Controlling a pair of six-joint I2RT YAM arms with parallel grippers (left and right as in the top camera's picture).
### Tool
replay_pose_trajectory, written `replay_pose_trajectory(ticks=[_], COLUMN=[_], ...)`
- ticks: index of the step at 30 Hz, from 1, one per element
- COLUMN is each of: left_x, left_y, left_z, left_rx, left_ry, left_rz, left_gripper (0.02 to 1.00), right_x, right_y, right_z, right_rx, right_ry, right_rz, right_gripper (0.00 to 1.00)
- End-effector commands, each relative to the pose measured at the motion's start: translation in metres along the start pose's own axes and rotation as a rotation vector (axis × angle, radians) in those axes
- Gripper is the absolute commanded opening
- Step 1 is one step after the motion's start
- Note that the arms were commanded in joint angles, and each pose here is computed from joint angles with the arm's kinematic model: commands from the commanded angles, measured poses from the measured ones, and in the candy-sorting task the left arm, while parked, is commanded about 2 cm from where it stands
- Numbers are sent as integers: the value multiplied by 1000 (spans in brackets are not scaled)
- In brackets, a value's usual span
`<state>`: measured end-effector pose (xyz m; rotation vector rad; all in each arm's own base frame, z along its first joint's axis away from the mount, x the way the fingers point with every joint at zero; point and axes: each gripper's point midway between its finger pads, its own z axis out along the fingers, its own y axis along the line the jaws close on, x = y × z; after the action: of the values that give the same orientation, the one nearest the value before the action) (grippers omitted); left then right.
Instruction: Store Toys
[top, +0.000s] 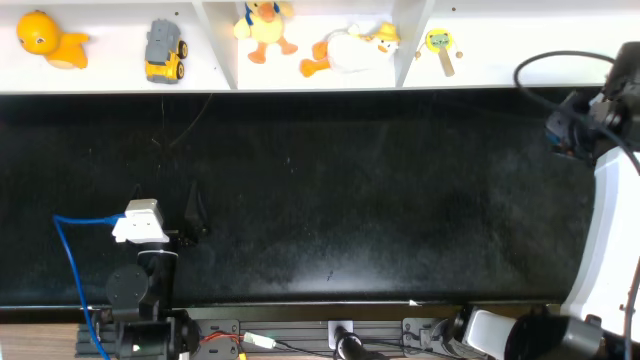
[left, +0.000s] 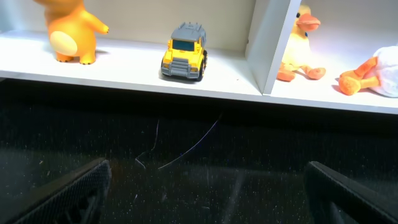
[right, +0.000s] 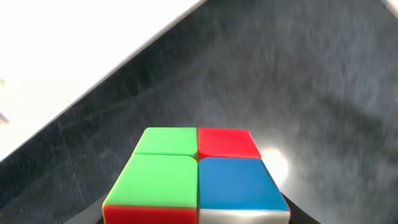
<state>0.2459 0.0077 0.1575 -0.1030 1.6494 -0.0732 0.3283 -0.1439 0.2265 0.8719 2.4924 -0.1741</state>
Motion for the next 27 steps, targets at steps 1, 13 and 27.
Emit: replay_pose_trajectory(ticks=[1,13,27], left_x=[0,0,0], left_y=[0,0,0], left_z=[0,0,0], left_rx=[-3,-3,-3], left_ry=[-7,-7,-7], left_rz=[-14,-15,-15], left_gripper=[998,996,998], right_x=[-21,-70,-70], right_y=[8,52,78], right_z=[6,81,97], right_rx=[-27,-146,-303], right_ry=[-61,-186,-180], right_rz=[-192,-494,-407], right_gripper=[45,45,47])
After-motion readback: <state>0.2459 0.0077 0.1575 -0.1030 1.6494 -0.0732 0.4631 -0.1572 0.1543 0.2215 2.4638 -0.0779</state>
